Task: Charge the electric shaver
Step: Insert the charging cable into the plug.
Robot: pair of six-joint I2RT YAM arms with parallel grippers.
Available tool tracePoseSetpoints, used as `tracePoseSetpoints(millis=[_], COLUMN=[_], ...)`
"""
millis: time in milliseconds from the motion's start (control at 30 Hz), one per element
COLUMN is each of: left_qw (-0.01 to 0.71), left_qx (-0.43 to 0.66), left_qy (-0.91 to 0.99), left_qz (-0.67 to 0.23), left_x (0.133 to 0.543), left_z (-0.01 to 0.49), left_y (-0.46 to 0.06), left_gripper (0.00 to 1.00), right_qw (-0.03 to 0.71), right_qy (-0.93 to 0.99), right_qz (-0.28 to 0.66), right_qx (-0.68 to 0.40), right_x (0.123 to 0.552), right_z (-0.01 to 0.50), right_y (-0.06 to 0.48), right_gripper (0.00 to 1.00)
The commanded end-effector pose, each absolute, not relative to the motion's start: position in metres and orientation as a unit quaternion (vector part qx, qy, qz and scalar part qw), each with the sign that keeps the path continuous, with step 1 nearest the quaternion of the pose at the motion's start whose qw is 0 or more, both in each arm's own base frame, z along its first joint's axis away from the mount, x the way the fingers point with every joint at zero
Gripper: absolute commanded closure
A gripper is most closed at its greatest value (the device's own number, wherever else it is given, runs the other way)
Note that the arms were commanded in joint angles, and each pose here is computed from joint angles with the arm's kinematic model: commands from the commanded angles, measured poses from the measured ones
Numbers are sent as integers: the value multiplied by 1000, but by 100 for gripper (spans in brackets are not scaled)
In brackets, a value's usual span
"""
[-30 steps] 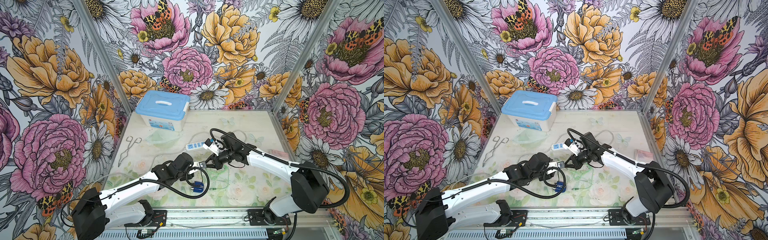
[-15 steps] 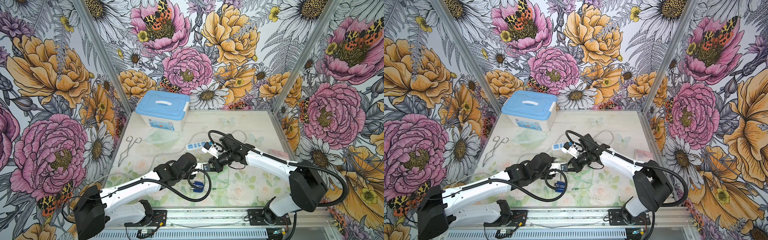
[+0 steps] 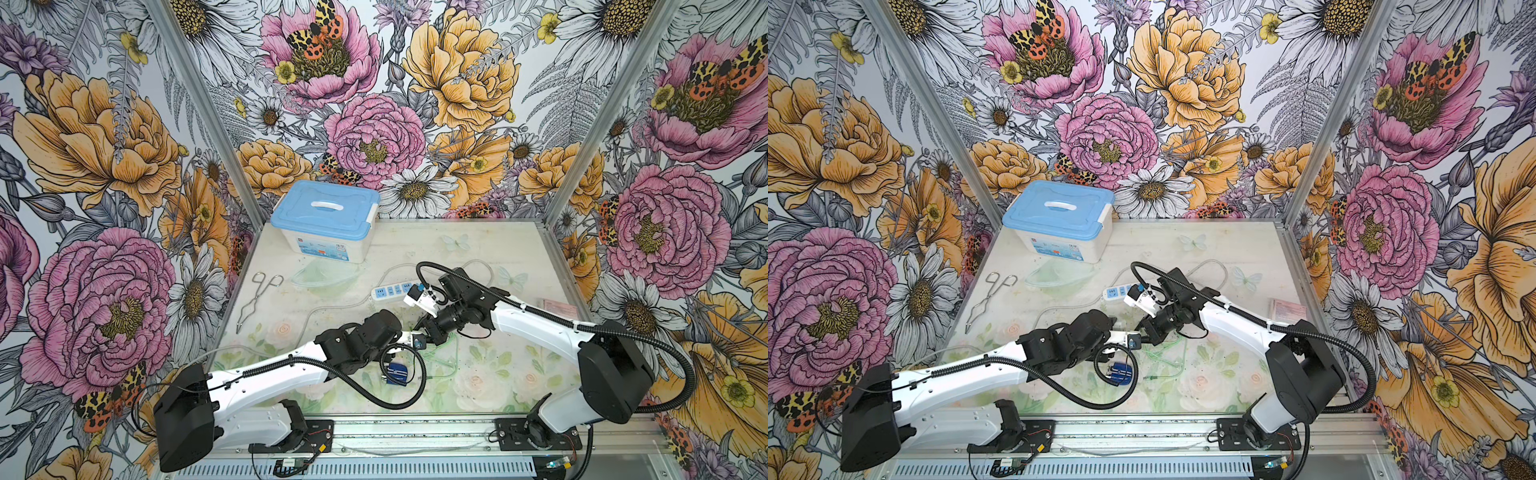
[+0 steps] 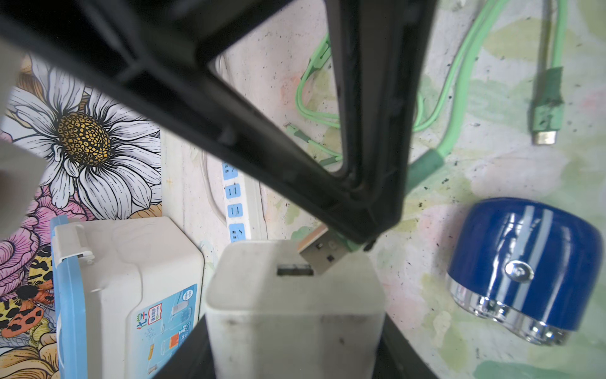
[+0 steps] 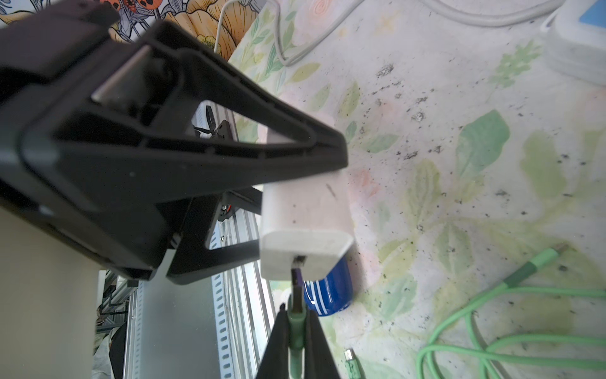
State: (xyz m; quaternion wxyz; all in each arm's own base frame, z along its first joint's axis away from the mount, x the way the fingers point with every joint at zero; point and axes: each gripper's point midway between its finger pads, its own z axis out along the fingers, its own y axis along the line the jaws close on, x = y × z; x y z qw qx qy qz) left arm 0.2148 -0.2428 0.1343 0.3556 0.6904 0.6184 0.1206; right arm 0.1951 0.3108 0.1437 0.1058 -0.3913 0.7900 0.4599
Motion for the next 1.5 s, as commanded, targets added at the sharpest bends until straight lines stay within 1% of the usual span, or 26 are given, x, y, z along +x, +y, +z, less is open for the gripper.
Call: tracePoseSetpoints(millis=[0,400,1000,1233,1467], left_qw=[385,372,394,392,378], left_qx=[687,706,726,746,751], left_qy=[604,588,545,521,523], left_qz=[119,129,140,138,142], left_x=[218,218,218,210,206], left_z=[155,147,169,170,157], left_y=[-256,-264,-278,-291,-285], left_gripper=[100,100,100,100,100], right_qw=[127,132,109,118,136], right_qy=[778,777,783,786,784], right_qz=[460,458,452,441,437], right_qx=[-409,-411,-412,-417,-420], right_x=[199,201,197,199,202], right_z=[153,156,140,140,149], right_y=[316,318,320,320,318], right_gripper=[100,100,100,100,100])
